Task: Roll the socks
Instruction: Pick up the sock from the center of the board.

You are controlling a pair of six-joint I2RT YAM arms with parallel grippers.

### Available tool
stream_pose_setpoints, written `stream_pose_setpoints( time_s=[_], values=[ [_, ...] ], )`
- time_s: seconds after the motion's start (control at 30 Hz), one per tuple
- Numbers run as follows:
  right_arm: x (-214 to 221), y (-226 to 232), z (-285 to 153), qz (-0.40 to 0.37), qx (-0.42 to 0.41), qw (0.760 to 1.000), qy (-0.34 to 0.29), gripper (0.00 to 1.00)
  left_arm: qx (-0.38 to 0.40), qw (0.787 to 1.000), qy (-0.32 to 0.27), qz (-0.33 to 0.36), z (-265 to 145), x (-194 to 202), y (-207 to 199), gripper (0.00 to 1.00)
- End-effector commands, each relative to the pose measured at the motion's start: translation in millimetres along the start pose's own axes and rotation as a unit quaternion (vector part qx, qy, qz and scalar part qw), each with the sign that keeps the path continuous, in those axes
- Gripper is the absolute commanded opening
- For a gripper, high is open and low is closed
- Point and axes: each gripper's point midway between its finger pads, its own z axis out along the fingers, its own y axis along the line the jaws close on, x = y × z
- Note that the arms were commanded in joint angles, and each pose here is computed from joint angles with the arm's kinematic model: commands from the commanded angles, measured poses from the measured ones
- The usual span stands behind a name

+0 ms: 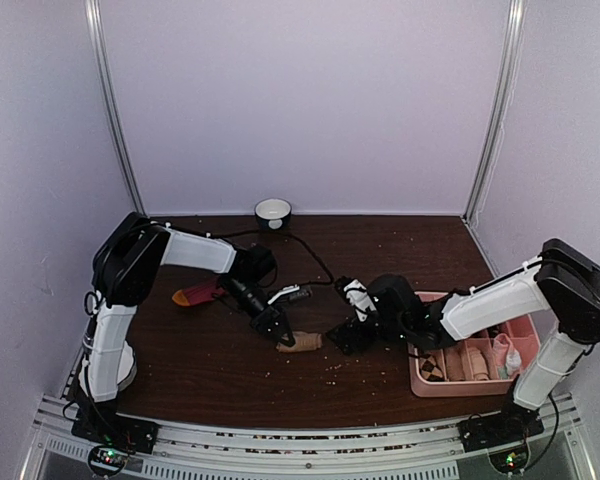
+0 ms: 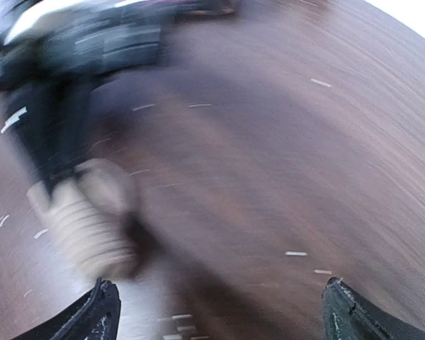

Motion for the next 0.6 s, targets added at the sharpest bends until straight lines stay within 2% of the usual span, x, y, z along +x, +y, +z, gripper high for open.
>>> stream_pose_setpoints(
  time_s=[0.0,0.1,0.43,0.57],
  values=[
    [-9,58,-4,-0.136,-0.084,0.987,-0.030,1.00,-0.034,0.991,0.110,-0.070,20,72,29,0.00],
    [-1,77,-1,-0.206,-0.113,0.971,-0.036,1.00,-0.030,0.991,0.111,-0.072,20,72,29,0.00],
    [-13,65,44,-0.291,-0.039,0.956,-0.027,0.99,-0.019,0.991,0.114,-0.070,20,71,25,0.00],
    [-10,67,53,-0.321,-0.038,0.946,-0.013,0.90,-0.009,0.991,0.114,-0.070,20,71,23,0.00]
  ],
)
